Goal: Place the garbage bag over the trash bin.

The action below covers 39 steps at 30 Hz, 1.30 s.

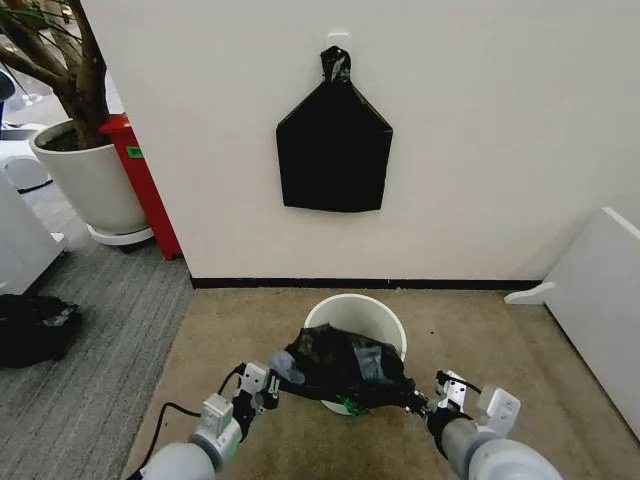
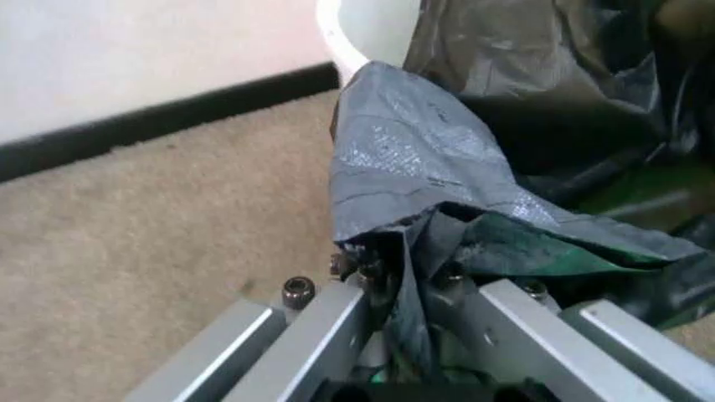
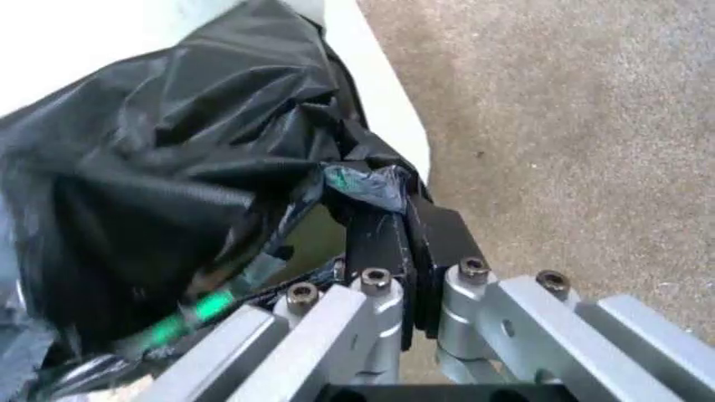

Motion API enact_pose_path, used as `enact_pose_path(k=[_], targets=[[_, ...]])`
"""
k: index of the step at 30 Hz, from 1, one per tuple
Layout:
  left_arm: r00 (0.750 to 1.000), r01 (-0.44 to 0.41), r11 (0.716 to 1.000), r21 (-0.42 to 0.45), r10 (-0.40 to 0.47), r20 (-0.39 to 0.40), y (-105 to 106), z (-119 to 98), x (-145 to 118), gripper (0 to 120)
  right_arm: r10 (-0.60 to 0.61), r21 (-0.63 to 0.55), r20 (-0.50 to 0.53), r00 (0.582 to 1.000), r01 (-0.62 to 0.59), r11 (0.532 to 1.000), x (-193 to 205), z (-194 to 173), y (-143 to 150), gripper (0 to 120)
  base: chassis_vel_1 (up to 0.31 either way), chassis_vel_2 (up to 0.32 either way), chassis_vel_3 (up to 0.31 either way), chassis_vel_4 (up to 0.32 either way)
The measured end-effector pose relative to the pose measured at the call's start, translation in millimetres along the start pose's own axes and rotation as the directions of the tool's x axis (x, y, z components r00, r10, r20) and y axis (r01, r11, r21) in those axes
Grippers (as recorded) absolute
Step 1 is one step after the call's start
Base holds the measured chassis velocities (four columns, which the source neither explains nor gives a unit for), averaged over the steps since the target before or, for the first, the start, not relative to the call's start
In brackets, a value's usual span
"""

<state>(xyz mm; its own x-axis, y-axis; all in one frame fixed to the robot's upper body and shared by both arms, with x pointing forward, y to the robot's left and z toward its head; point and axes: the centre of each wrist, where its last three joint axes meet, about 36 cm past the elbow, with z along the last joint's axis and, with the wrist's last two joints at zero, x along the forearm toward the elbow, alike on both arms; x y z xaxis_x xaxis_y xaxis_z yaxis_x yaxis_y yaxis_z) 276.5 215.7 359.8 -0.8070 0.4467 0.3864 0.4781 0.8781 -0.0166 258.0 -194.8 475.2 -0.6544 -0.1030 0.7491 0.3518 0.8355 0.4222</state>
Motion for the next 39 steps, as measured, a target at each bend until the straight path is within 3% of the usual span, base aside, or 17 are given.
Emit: enact_pose_path(k=[8,13,16,26,32,39], targets=[[1.000,0.001,1.000,-0.007,-0.001,0.030,-8.2,22.5,-21.2,0,-0.023,0.012,0.133,0.991,0.022,1.000,-29.0,9.7,-15.6,0,0.000,0.000,0.000,0.000],[0.998,0.013,1.000,-0.018,-0.012,0.060,-3.4,18.9,-26.8,0,-0.065,0.034,0.176,0.982,0.060,0.998,-37.7,11.5,-19.7,0,0.000,0.000,0.000,0.000],[0.995,0.034,0.999,-0.033,-0.030,0.100,10.6,7.8,-31.5,0,-0.086,0.051,0.196,0.977,0.077,0.996,-46.4,5.7,-20.5,0,0.000,0.000,0.000,0.000],[0.993,0.037,0.999,-0.034,-0.033,0.113,23.5,6.1,-46.0,0,-0.122,0.111,0.184,0.975,0.103,0.988,-77.8,-2.3,-38.9,0,0.000,0.000,0.000,0.000],[0.992,0.041,0.998,-0.037,-0.036,0.119,28.8,6.2,-60.6,0,-0.175,0.142,0.198,0.964,0.149,0.979,-76.6,-11.6,-38.3,0,0.000,0.000,0.000,0.000],[0.991,0.045,0.998,-0.041,-0.040,0.126,36.3,3.9,-76.7,0,-0.179,0.147,0.149,0.973,0.157,0.977,-82.8,-28.2,-50.7,0,0.000,0.000,0.000,0.000]])
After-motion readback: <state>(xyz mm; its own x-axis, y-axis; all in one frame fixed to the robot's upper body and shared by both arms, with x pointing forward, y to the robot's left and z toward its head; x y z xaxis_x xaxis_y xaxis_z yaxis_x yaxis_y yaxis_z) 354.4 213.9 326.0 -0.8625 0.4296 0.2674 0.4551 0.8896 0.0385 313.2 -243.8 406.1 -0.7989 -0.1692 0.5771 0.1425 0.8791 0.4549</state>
